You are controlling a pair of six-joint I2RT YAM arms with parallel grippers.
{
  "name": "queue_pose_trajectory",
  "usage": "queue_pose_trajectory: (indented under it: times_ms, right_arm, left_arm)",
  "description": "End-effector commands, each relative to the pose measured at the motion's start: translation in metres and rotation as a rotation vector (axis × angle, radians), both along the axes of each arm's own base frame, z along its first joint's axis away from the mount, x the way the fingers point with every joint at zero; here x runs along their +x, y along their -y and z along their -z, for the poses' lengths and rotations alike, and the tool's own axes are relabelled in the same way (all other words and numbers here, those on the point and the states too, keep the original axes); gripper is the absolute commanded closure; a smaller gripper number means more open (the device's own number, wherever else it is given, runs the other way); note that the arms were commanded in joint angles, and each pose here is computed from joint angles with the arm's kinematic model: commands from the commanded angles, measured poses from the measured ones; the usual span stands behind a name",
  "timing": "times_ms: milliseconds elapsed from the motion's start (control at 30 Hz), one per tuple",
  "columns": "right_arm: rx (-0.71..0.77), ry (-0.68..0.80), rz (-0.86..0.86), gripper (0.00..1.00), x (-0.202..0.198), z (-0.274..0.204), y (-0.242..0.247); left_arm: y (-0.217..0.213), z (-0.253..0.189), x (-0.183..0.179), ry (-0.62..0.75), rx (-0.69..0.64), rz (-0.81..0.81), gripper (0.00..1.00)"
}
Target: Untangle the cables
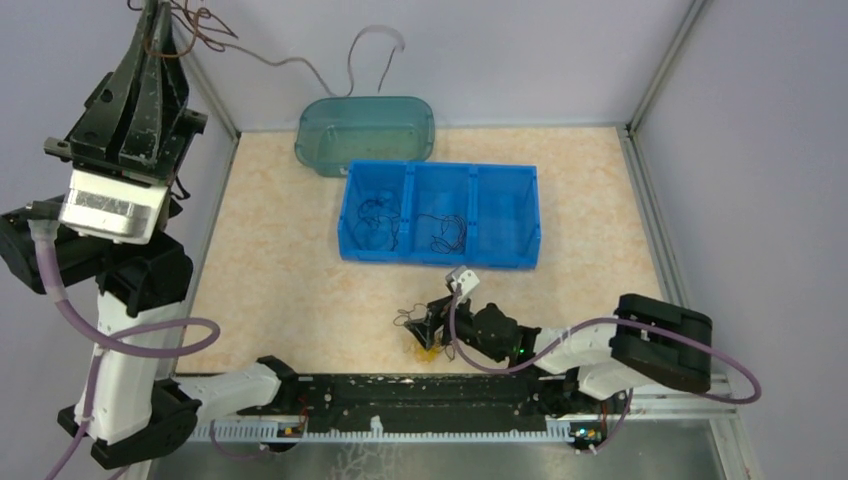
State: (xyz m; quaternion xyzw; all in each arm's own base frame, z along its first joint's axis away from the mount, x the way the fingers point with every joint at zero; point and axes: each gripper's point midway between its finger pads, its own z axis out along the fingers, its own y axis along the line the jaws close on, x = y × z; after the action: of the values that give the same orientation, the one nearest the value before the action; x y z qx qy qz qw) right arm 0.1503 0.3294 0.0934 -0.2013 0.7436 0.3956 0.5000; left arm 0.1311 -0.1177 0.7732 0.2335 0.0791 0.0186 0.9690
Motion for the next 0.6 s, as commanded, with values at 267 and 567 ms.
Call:
queue_pose_trajectory:
  times_ms: [267,567]
  right_arm:
    - [0.132,0.231,0.068,0.22,0.016,-0.13,0.011]
    - [0.065,0.252,0.482,0.27,0.06,-0.156,0.084]
  left_arm:
    - [0.077,0.123,0.042,-0.384,0.352,0.248,1.0]
    - [0.122,0.271,0.104,-0.736,0.505,0.303,1.0]
